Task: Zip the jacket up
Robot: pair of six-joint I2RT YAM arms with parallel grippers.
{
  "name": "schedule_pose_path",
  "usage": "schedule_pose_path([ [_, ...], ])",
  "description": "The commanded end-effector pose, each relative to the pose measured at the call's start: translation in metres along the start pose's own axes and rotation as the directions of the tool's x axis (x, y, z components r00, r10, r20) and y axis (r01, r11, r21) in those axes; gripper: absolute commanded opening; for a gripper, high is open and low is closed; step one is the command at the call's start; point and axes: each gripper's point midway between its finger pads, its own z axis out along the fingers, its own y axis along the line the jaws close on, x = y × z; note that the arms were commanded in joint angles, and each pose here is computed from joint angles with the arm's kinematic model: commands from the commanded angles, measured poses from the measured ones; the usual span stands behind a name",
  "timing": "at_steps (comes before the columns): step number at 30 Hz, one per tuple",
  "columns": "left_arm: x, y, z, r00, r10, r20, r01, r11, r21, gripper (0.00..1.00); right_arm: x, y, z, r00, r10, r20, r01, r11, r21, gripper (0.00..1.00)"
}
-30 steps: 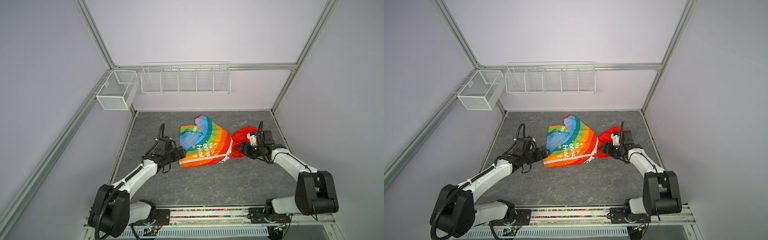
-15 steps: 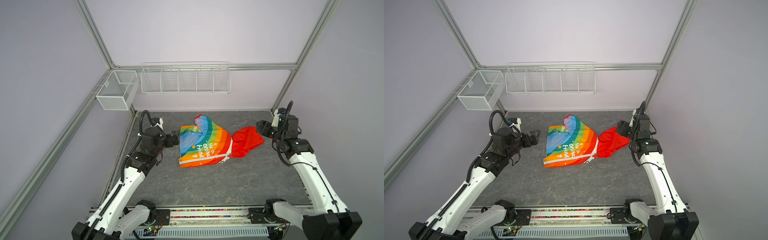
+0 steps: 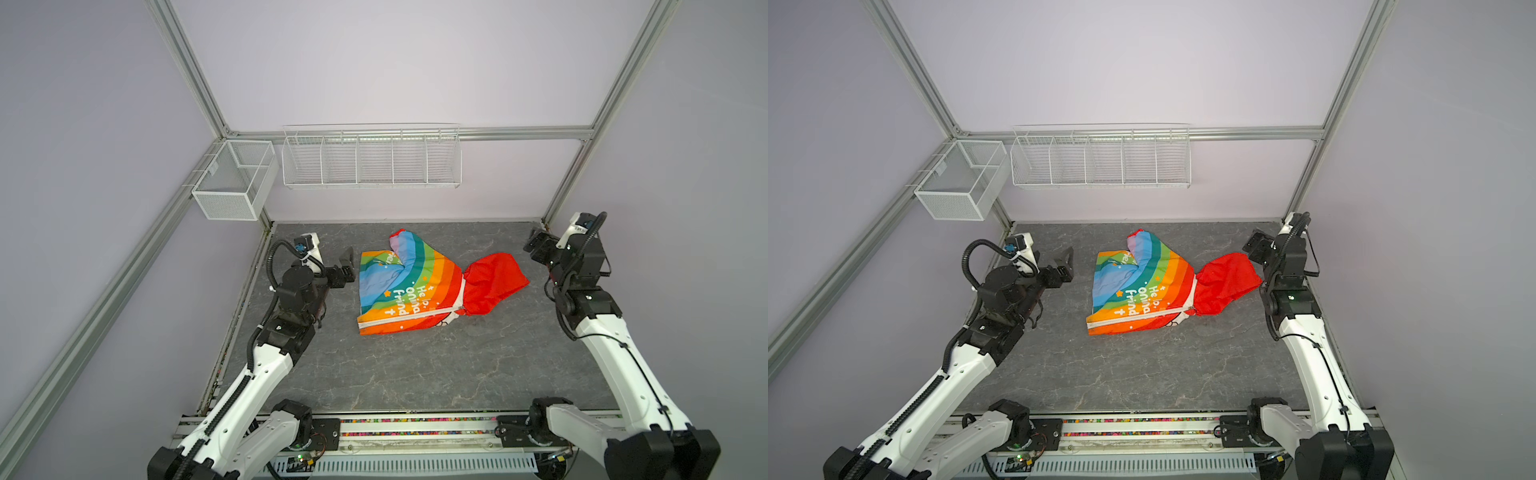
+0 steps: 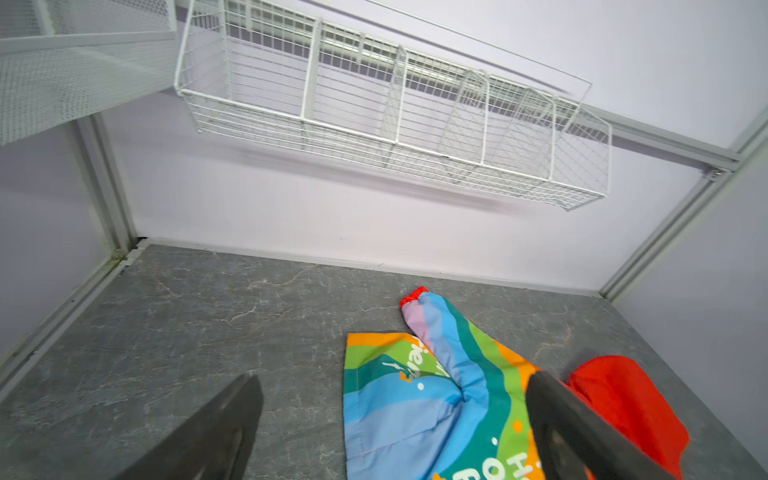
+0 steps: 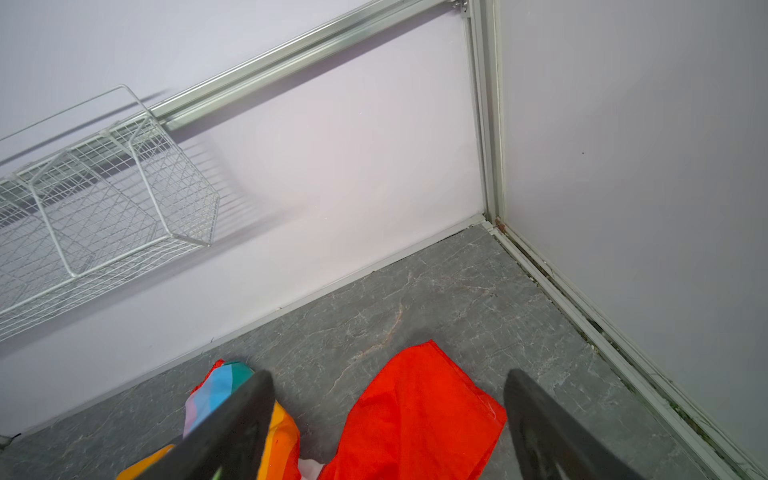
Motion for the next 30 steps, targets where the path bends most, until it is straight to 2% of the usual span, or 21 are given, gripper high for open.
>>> schedule_pose_path([
  [1, 0.000, 0.035, 0.008, 0.995, 0.023, 0.097, -0.005, 0.983, -0.182, 0.99, 0.028, -0.009, 0.026, 0.998, -0.060, -0.003, 0.060, 0.997, 0.038, 0.89],
  [3, 0.014, 0.048, 0.015, 0.994, 0.078, 0.074, -0.059, 0.971, -0.233, 0.99, 0.046, -0.017, 0.038, 0.991, -0.126, -0.037, 0.128, 0.988, 0.087, 0.89],
  [6, 0.040, 0.081, 0.016, 0.994, 0.110, 0.011, -0.098, 0.916, -0.388, 0.99, 0.076, -0.036, 0.046, 0.967, -0.227, -0.119, 0.246, 0.953, 0.179, 0.89],
  [8, 0.056, 0.098, 0.010, 0.990, 0.138, -0.031, -0.137, 0.885, -0.445, 0.99, 0.093, -0.051, 0.044, 0.952, -0.260, -0.163, 0.293, 0.927, 0.233, 0.89],
  [10, 0.068, 0.112, 0.000, 0.992, 0.123, -0.041, -0.128, 0.864, -0.487, 0.99, 0.107, -0.062, 0.038, 0.943, -0.271, -0.192, 0.315, 0.914, 0.255, 0.89],
  [13, 0.085, 0.129, -0.017, 0.994, 0.096, -0.044, -0.105, 0.844, -0.526, 0.99, 0.123, -0.076, 0.029, 0.937, -0.281, -0.208, 0.332, 0.901, 0.279, 0.89],
  [17, 0.086, 0.139, -0.031, 0.993, 0.107, -0.047, -0.115, 0.825, -0.554, 0.99, 0.140, -0.090, 0.018, 0.934, -0.279, -0.225, 0.340, 0.890, 0.304, 0.89],
  [26, 0.108, 0.168, -0.033, 0.986, 0.146, -0.079, -0.164, 0.775, -0.610, 0.99, 0.158, -0.100, 0.005, 0.939, -0.309, -0.153, 0.342, 0.892, 0.295, 0.89],
  [28, 0.113, 0.170, -0.033, 0.988, 0.144, -0.057, -0.149, 0.778, -0.611, 0.99, 0.157, -0.100, 0.005, 0.944, -0.305, -0.123, 0.329, 0.897, 0.297, 0.89],
  [30, 0.115, 0.176, -0.034, 0.986, 0.161, -0.040, -0.149, 0.756, -0.638, 0.99, 0.156, -0.098, 0.006, 0.946, -0.309, -0.104, 0.326, 0.899, 0.292, 0.89],
])
